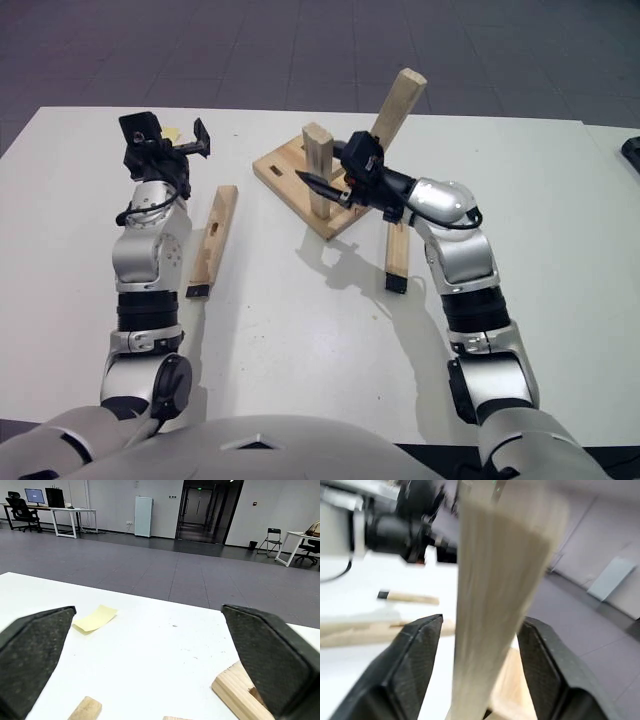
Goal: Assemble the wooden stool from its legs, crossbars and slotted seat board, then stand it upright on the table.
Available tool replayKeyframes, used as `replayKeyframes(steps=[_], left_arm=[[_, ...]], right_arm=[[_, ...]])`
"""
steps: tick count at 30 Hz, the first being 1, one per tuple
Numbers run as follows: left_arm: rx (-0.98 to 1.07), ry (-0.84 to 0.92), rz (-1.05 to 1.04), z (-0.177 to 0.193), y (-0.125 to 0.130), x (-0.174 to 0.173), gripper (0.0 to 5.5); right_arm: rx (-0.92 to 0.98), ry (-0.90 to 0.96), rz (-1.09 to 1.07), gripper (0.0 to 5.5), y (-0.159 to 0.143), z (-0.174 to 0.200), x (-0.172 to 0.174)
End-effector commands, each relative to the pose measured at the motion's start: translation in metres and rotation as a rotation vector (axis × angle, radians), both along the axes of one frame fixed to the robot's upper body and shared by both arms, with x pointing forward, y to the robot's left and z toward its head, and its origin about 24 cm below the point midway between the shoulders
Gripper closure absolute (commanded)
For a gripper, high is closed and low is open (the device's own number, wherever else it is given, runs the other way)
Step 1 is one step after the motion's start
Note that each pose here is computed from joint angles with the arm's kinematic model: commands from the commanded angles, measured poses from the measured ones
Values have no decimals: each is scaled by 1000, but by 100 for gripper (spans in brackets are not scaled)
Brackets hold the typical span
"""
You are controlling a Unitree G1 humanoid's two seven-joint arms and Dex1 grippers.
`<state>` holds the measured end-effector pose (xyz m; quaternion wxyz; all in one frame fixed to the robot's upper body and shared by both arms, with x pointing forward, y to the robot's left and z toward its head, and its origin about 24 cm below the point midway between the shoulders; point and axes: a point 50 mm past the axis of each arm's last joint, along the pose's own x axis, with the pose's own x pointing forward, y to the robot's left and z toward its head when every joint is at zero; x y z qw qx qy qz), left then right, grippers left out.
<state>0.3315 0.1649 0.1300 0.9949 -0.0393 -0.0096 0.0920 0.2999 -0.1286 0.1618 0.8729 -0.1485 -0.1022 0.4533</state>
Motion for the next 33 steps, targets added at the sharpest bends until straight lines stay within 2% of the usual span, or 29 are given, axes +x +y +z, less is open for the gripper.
replayKeyframes(steps=[1, 7, 20, 25, 27, 33], left_arm=[[-7, 22, -2, -2, -1, -2, 10], [-11, 28, 21, -4, 1, -2, 10], [-19, 27, 39, -5, 0, -1, 10], [-17, 32, 36, -5, -1, -1, 10], [-15, 35, 32, -6, -2, -1, 10], [-6, 57, 7, -11, -7, -1, 10]], right_arm=[[82, -76, -106, 224, 2, 6, -13], [165, -65, -195, 125, 17, 6, -17], [173, -5, -207, 332, 19, -3, -27], [124, 21, -170, 426, 0, 1, -23], [67, 20, -126, 444, -13, 7, -17], [-102, 79, 54, 445, -40, 16, 1]])
